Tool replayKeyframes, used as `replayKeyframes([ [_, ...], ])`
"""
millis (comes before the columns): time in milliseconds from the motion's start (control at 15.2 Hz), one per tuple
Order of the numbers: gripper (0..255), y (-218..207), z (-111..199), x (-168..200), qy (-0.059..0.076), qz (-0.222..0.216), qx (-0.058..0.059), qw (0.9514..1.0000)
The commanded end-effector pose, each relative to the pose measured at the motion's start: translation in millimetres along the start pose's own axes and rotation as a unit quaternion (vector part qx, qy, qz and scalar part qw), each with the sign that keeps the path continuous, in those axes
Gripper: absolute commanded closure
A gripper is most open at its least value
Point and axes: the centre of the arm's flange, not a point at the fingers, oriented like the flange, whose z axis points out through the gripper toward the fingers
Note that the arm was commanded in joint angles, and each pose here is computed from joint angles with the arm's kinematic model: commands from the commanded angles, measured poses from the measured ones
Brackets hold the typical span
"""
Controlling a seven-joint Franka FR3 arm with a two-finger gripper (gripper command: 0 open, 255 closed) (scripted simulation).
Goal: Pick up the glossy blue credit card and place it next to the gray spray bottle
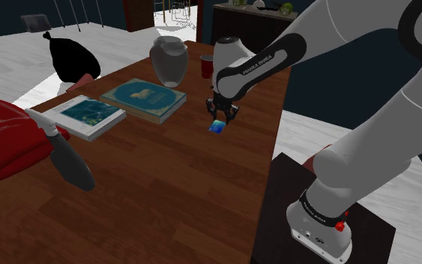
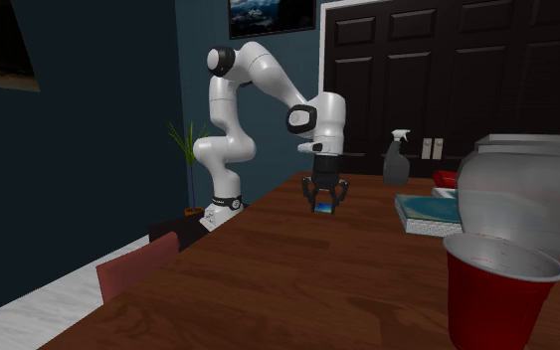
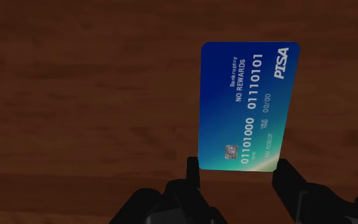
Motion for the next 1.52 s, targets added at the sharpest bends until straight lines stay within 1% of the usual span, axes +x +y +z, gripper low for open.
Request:
replayKeyframes([
  [0,255,1,-3,1,-0.001,0.0,-0.002,1.0],
  [1452,255,4,-118,18,-0.001,0.0,-0.002,1.0],
])
